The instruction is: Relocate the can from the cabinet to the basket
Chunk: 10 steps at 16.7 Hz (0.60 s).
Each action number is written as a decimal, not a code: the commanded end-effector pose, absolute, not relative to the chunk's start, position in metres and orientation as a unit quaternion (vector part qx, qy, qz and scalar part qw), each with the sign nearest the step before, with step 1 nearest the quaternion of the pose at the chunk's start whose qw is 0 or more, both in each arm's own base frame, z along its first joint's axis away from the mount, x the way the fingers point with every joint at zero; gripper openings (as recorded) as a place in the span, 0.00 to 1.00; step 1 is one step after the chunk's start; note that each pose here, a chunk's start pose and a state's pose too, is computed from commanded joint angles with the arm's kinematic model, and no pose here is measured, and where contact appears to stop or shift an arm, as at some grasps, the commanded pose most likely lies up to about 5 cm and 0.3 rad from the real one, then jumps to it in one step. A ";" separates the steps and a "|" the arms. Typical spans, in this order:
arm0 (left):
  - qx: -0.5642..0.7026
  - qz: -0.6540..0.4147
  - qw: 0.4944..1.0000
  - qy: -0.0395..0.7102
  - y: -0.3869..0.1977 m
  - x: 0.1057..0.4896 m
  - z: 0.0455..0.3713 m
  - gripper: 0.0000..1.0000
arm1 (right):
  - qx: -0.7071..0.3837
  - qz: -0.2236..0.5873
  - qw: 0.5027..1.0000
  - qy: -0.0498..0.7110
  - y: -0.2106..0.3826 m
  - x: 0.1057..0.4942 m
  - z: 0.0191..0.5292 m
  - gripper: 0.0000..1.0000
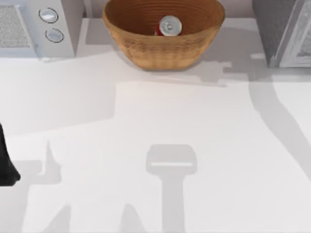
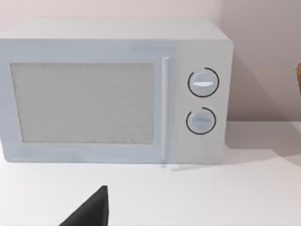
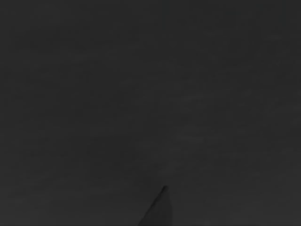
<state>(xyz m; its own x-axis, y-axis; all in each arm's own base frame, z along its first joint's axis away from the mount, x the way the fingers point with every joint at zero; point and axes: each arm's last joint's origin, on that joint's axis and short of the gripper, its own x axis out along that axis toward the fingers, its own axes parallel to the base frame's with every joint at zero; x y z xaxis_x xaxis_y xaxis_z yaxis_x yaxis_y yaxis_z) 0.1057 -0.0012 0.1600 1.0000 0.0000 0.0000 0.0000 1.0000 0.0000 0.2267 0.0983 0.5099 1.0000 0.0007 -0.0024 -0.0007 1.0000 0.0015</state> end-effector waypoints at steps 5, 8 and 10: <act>0.000 0.000 1.000 0.000 -0.001 0.106 0.160 1.00 | 0.001 -0.019 1.000 -0.012 0.089 0.237 0.519 1.00; 0.000 0.000 1.000 0.000 -0.001 0.106 0.160 1.00 | 0.000 -0.020 1.000 -0.009 0.089 0.262 0.517 1.00; 0.000 0.000 1.000 0.000 -0.001 0.106 0.160 1.00 | -0.001 -0.021 1.000 -0.009 0.088 0.269 0.516 1.00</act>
